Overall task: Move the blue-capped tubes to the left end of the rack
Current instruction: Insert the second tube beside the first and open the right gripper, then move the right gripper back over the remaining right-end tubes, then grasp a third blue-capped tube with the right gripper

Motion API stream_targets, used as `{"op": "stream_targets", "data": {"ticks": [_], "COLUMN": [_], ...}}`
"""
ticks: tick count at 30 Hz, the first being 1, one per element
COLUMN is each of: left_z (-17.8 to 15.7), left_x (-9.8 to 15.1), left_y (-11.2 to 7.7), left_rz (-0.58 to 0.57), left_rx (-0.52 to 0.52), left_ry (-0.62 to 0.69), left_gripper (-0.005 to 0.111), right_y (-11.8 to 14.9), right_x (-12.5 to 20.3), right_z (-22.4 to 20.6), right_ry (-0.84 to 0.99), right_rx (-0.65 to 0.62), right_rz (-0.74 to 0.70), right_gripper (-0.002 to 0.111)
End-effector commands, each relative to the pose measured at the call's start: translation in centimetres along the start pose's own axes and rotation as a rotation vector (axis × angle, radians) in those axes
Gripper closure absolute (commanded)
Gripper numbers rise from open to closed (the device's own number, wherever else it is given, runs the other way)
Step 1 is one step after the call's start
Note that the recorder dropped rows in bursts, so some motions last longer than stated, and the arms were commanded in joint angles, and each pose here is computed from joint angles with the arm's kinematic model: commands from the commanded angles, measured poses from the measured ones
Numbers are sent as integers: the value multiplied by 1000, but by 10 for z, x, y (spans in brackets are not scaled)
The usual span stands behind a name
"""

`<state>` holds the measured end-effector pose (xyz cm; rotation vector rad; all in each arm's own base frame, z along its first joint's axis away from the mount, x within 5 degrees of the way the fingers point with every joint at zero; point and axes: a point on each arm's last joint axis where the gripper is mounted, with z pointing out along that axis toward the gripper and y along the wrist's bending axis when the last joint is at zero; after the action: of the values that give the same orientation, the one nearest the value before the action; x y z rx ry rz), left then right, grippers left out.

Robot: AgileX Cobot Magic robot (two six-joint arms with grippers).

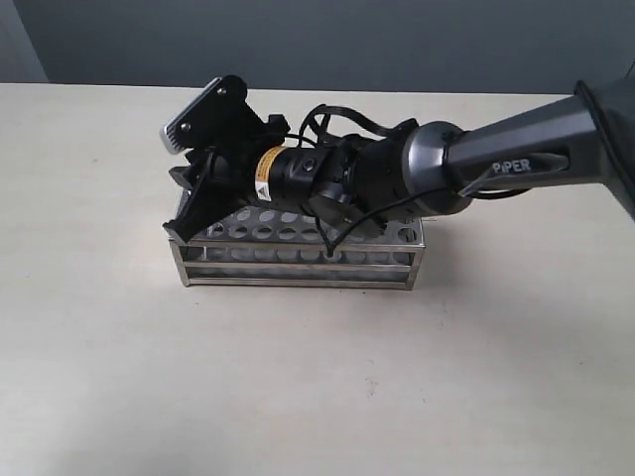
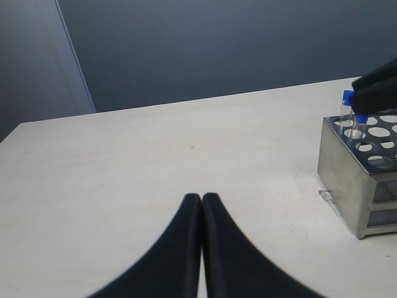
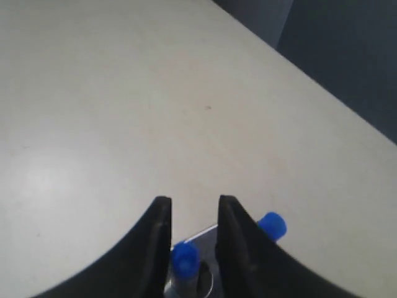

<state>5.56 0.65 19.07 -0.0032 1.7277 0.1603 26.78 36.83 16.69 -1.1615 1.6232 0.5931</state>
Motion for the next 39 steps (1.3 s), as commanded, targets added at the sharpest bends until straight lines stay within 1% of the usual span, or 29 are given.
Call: {"op": "stream_targets", "data": {"ticks": [1, 6, 9, 14, 17, 19, 22, 24, 25, 26, 27, 29, 30, 33, 39], "left_z": [-1, -1, -1, -1, -1, -1, -1, -1, -1, -1, -1, -1, -1, -1, -1], "left_x": [-1, -1, -1, -1, -1, -1, -1, -1, -1, -1, -1, -1, -1, -1, -1], "left_y": [0, 0, 0, 0, 0, 0, 0, 0, 0, 0, 0, 0, 0, 0, 0], "left_rz": [1, 1, 1, 1, 1, 1, 1, 1, 1, 1, 1, 1, 1, 1, 1], "left_rx": [3, 3, 3, 3, 3, 3, 3, 3, 3, 3, 3, 3, 3, 3, 3], "left_ry": [-11, -11, -11, -11, -11, -11, -11, -11, -11, -11, -11, -11, -11, -11, -11], "left_gripper": [106, 106, 106, 106, 106, 106, 106, 106, 106, 106, 106, 106, 106, 106, 106], "right_y": [-9, -29, -45, -69, -70, -64, -56, -53, -53, -53, -53, -53, -53, -52, -52], "right_x": [-41, -68, -64, -33, -13, -1, 12, 24, 28, 31, 34, 37, 40, 44, 45], "right_z": [-28, -65, -87, -129, -151, -159, -164, -162, -160, -157, -155, -153, -151, -149, -147], "right_ry": [-57, -17, -27, -18, -18, -17, -16, 23, 38, 47, 52, 64, 76, 88, 87], "right_rx": [42, 122, 167, 258, 284, 277, 261, 255, 258, 253, 251, 248, 246, 243, 241], "right_rz": [-16, -52, -13, 100, 124, 138, 145, 160, 176, 178, 180, 183, 185, 189, 190], "right_gripper": [81, 81, 81, 81, 81, 81, 81, 80, 77, 70, 64, 58, 58, 62, 62]}}
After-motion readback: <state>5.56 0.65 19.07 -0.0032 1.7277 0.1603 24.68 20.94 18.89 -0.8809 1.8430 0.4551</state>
